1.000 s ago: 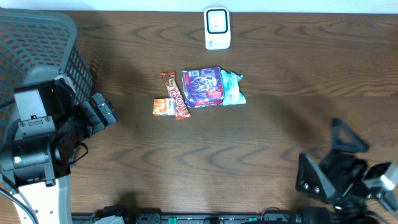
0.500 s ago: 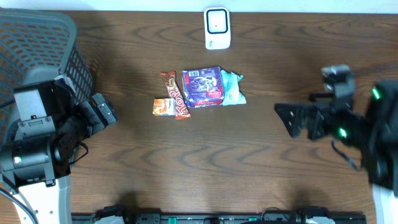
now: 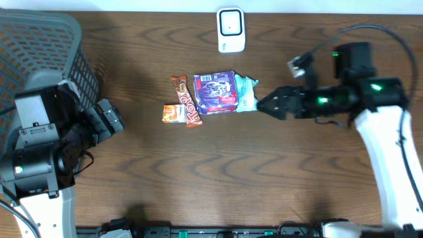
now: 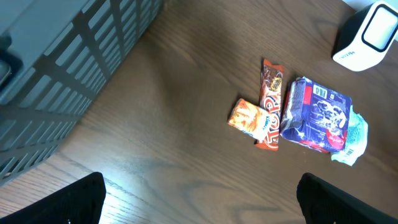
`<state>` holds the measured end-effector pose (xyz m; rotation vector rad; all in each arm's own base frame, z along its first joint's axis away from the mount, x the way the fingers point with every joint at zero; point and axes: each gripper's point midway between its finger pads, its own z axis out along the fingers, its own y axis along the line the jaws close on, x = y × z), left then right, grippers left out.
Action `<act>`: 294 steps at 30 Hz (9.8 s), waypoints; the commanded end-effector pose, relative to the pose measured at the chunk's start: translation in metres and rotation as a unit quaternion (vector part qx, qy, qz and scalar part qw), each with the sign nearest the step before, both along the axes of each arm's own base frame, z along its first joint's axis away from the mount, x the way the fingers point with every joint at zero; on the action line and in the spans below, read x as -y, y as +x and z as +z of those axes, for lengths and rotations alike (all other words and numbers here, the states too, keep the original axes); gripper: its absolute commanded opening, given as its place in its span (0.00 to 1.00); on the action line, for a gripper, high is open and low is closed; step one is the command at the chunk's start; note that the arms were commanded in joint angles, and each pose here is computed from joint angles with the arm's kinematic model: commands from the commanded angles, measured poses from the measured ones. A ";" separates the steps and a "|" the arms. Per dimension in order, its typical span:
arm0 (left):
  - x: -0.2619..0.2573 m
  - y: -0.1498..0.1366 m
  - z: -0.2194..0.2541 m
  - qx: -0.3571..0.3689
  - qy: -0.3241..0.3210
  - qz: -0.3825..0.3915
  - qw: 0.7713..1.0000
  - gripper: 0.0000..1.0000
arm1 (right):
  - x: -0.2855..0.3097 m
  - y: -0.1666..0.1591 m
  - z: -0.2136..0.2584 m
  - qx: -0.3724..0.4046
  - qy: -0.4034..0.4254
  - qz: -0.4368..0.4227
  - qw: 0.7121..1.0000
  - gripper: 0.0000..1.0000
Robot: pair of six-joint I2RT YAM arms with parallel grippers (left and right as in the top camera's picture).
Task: Scan the item barcode
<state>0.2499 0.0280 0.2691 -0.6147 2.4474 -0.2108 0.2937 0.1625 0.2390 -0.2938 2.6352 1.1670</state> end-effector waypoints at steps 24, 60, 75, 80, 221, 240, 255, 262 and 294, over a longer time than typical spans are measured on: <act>-0.002 0.000 0.003 0.004 0.002 0.005 1.000 0.98 | 0.002 0.120 -0.166 -0.056 -0.089 -0.087 0.991 0.45; -0.002 0.000 0.003 0.004 0.002 0.005 1.000 0.98 | -0.008 0.146 -0.228 -0.019 -0.276 -0.144 0.950 0.01; -0.002 0.000 0.003 0.004 0.002 0.005 1.000 0.98 | 0.071 0.133 -0.138 0.014 -0.368 -0.239 0.899 0.01; -0.002 0.000 0.003 0.004 0.002 0.005 1.000 0.98 | 0.051 0.135 -0.103 0.045 -0.307 -0.235 0.921 0.04; -0.002 0.000 0.003 0.004 0.002 0.005 1.000 0.98 | 0.018 0.127 -0.135 -0.121 0.114 -0.174 0.971 0.01; -0.002 0.000 0.003 0.004 0.002 0.005 1.000 0.98 | 0.204 0.134 -0.170 -0.094 -0.218 -0.363 0.901 0.39; -0.002 0.000 0.003 0.004 0.002 0.005 1.000 0.98 | 0.197 0.083 -0.148 -0.158 -0.317 -0.252 0.901 0.81; -0.002 0.000 0.003 0.004 0.002 0.005 1.000 0.98 | 0.193 0.056 -0.198 -0.190 -0.320 -0.241 0.896 0.89; -0.002 0.000 0.003 0.004 0.002 0.005 1.000 0.98 | 0.015 0.177 -0.110 -0.034 0.201 -0.245 0.948 0.01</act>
